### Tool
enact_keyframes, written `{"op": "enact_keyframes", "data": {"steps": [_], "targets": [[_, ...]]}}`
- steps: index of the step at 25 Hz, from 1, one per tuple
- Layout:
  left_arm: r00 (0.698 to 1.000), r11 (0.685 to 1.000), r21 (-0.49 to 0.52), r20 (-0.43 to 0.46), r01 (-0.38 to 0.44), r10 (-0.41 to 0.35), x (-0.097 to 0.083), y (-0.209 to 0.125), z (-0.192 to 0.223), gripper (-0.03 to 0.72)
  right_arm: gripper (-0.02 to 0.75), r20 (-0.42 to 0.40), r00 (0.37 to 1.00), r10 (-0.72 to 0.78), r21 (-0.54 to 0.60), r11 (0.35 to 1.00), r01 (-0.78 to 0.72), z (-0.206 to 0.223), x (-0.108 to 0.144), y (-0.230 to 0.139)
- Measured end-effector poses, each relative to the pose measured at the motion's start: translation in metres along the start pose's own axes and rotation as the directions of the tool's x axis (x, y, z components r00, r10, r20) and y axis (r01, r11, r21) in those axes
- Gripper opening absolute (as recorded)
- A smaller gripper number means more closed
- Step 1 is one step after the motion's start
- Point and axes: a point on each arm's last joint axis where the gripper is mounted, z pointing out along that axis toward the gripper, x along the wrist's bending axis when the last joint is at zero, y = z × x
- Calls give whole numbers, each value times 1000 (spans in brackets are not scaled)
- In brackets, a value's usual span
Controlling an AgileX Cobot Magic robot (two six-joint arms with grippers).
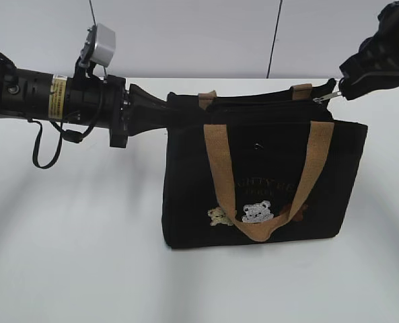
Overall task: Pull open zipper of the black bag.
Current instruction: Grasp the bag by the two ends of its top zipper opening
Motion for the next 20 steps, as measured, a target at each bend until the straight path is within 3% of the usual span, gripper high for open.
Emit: {"op": "enact_keyframes", "data": {"steps": [12,15,20], "targets": [[1000,1000,-2,0,2,-2,0,0,0,43,-3,-21,997,70,7,998,-70,0,1,-1],[1000,1000,-6,-2,4,-4,0,1,0,77,102,-42,995,90,4,996,-89,0,3,0],[1000,1000,-9,2,11,-11,-2,8,-2,302,400,-61,993,104,5,995,-104,-1,4,0]]}}
